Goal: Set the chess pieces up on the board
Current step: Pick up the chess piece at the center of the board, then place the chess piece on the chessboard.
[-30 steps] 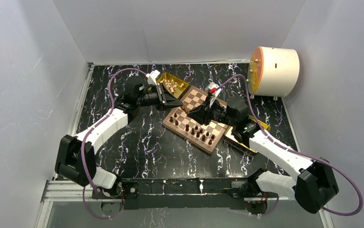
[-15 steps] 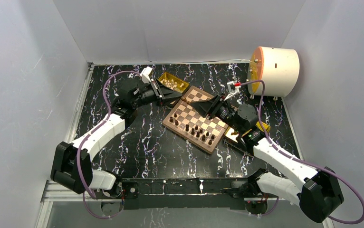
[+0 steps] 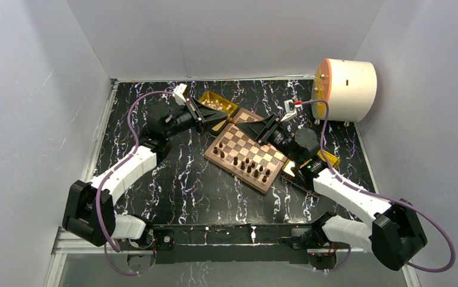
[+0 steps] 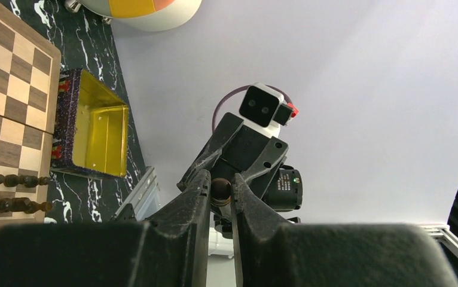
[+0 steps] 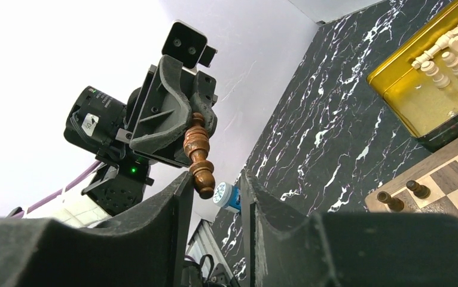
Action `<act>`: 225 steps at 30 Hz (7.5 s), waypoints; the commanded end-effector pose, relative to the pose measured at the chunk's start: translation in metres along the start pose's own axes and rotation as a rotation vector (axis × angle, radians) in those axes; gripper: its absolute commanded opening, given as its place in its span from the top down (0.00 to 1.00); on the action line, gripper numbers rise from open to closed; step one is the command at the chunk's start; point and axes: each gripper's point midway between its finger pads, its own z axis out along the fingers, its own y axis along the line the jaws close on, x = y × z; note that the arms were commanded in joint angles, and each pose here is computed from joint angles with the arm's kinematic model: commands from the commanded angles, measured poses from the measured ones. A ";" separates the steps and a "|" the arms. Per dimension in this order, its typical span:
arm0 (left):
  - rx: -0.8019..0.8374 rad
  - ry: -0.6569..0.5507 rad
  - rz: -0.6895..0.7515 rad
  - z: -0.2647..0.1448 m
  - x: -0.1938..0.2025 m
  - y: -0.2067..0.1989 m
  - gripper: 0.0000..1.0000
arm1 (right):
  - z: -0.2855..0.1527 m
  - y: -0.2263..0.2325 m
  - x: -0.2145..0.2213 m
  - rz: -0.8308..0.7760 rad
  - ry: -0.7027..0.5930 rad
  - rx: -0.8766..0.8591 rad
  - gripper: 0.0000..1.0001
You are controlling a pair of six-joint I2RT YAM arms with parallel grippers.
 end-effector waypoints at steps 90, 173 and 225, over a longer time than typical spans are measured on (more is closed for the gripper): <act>-0.978 0.064 1.096 0.044 -0.012 0.235 0.98 | -0.084 -0.066 -0.017 -0.537 0.148 0.513 1.00; -1.017 0.136 1.110 0.033 -0.004 0.258 0.80 | -0.083 -0.068 -0.012 -0.521 0.136 0.490 1.00; -1.032 0.130 1.117 0.024 -0.008 0.237 0.73 | -0.081 -0.071 -0.007 -0.510 0.157 0.483 1.00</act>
